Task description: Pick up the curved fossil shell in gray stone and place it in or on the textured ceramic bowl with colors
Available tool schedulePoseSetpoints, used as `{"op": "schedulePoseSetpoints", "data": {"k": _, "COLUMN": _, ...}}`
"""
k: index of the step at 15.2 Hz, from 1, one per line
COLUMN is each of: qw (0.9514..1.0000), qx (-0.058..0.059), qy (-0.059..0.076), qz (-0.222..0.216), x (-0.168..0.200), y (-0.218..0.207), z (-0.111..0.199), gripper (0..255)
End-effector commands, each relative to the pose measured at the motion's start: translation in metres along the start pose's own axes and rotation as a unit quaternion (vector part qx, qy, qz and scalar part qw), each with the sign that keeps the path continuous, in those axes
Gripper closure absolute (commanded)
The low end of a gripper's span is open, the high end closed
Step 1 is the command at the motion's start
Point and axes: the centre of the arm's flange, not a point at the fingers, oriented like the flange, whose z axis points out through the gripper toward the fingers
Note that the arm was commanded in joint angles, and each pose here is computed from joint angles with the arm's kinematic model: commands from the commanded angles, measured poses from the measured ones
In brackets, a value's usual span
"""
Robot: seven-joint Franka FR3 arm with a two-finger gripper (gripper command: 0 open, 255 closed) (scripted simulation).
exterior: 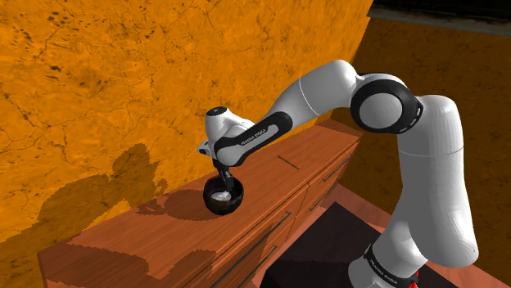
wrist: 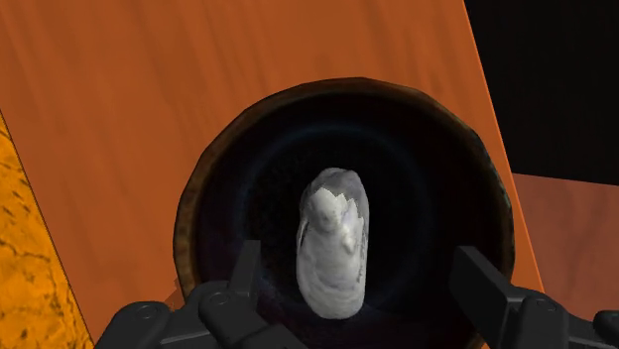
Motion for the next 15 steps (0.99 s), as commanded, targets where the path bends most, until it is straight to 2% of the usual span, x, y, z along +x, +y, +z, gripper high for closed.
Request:
{"op": "schedulePoseSetpoints", "data": {"k": 1, "qw": 1.0, "qx": 0.0, "qy": 0.0, "qz": 0.0, "x": 0.0, "y": 0.0, "z": 0.0, "gripper": 0}}
{"op": "schedulePoseSetpoints", "data": {"k": 3, "qw": 1.0, "qx": 0.0, "qy": 0.0, "qz": 0.0, "x": 0.0, "y": 0.0, "z": 0.0, "gripper": 0}}
{"op": "schedulePoseSetpoints", "data": {"k": 7, "qw": 1.0, "qx": 0.0, "qy": 0.0, "qz": 0.0, "x": 0.0, "y": 0.0, "z": -0.05, "gripper": 0}}
{"op": "schedulePoseSetpoints", "data": {"k": 15, "qw": 1.0, "qx": 0.0, "qy": 0.0, "qz": 0.0, "x": 0.0, "y": 0.0, "z": -0.05, "gripper": 0}}
